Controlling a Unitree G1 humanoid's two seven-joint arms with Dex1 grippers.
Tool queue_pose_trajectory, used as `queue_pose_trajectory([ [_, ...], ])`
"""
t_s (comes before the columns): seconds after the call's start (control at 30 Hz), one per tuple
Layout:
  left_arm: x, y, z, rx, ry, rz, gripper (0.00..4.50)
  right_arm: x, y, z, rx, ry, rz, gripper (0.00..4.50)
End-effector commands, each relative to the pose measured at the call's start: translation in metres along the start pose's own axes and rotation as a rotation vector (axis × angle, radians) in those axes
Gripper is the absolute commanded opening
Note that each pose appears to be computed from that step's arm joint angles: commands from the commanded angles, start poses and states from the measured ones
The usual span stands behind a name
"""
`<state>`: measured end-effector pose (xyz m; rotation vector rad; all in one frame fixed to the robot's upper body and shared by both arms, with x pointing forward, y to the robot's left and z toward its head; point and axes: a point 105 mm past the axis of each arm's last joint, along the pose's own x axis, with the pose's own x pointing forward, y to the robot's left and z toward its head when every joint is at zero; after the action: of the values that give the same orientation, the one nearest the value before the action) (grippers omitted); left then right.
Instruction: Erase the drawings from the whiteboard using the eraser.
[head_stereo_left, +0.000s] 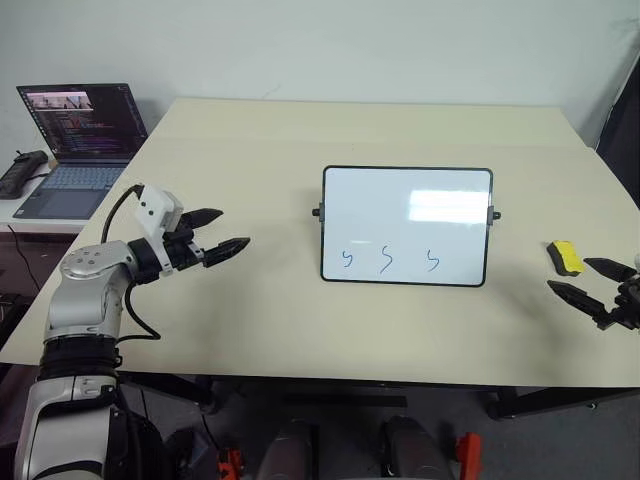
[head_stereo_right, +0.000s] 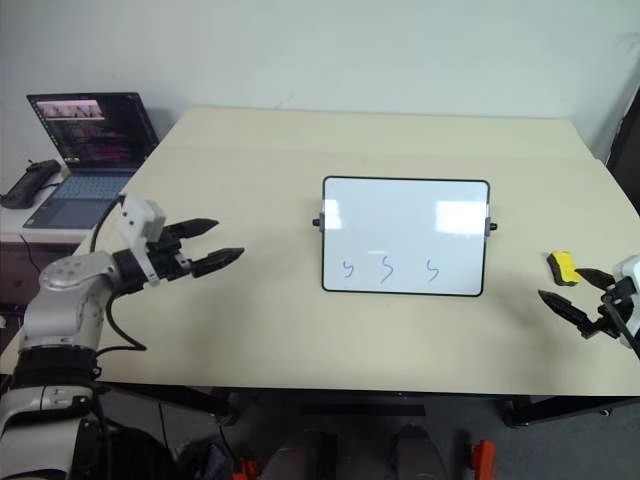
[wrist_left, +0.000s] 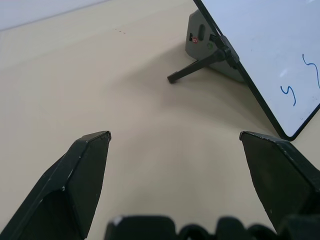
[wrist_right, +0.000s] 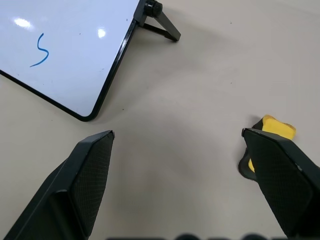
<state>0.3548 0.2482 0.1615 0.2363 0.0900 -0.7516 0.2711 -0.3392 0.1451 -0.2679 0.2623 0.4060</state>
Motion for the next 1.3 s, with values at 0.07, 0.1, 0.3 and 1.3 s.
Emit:
queue_pose_trajectory([
  [0.07,-0.004,0.003,0.011,0.028,-0.029,0.003,4.5,-0.001,-0.001,0.01,-0.024,-0.026,-0.001,4.48],
  [0.1,-0.004,0.003,0.01,0.031,-0.024,0.004,4.5,0.0,-0.001,0.01,-0.023,-0.027,-0.003,4.48],
  [0.3,-0.004,-0.007,0.014,0.005,-0.044,-0.049,4.5,0.002,0.001,0.018,-0.019,-0.072,0.01,4.48],
  [1.3,0.086,-0.145,0.067,0.108,-0.237,-0.539,4.5,0.007,-0.032,0.017,-0.019,-0.041,-0.195,4.48],
])
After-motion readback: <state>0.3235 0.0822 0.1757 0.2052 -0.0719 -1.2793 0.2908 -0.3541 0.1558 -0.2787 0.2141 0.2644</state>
